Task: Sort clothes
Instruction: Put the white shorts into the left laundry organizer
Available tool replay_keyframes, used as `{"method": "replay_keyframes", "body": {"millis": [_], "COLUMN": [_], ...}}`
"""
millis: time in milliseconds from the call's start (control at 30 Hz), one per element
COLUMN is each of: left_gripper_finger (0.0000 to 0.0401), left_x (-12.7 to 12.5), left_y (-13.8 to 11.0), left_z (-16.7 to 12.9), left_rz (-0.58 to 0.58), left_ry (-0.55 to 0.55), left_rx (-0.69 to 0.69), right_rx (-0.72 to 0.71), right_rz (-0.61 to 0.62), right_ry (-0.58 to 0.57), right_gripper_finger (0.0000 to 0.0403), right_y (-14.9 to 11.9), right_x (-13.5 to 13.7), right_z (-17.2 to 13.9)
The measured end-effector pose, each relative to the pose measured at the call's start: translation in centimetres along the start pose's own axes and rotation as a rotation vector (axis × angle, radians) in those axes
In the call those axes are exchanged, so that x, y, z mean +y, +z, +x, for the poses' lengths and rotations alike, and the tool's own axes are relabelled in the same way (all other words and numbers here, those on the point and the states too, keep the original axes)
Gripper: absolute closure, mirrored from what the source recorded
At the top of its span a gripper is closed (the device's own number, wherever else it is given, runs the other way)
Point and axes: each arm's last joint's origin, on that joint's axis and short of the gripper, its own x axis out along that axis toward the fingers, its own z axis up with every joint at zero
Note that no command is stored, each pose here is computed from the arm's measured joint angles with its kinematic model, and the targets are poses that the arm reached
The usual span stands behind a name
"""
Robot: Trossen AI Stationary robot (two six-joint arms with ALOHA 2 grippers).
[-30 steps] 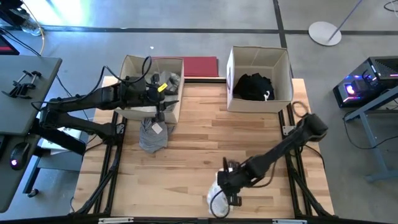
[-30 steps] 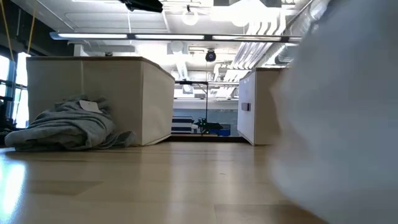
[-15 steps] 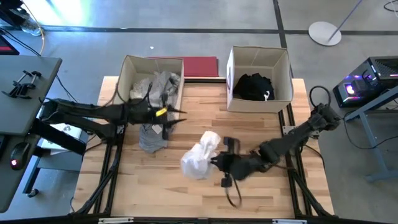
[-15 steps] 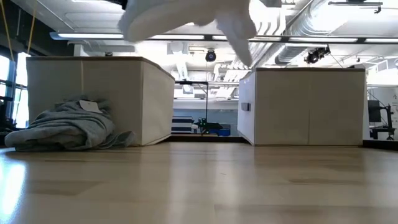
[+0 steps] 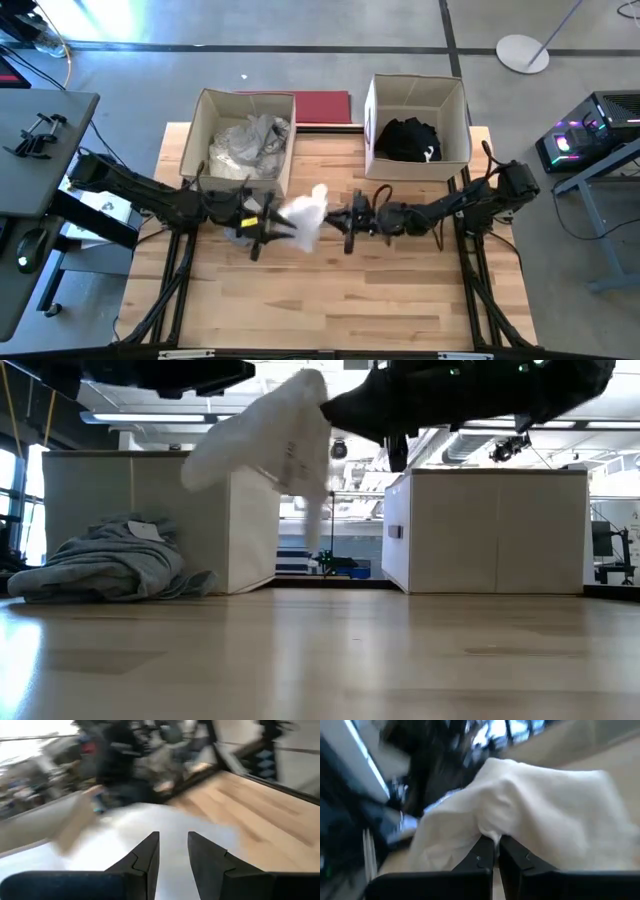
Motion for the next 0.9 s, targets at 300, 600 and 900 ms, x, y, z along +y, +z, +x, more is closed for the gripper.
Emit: {"method": "replay_keyframes", "body": {"millis": [300,600,900], "left_gripper_finger": [0.0274,0.0169,0.0113], "left_x": [0.2,0.1,0.2], "left_y": [0.8,-1.3,-4.3], "left_z": [1.9,3.3,4.9], "left_rz": [-0.215,-0.072,-0.165], "left_ry": [0.088,0.351,0.358], "left_rx": [-0.21,0.012,0.108], "right_rx": [-0.059,-0.032,-0.012], "right_rz": [0.015,0.0,0.001], "right_ry": [-0.016,-0.012,0.036], "right_gripper_finger": [0.0403,0.0403,0.0403], "right_y": [1.2,1.4,1.3], "right_x": [-0.4,-0.2,-0.1], "right_z": [0.5,0.8,0.8]}}
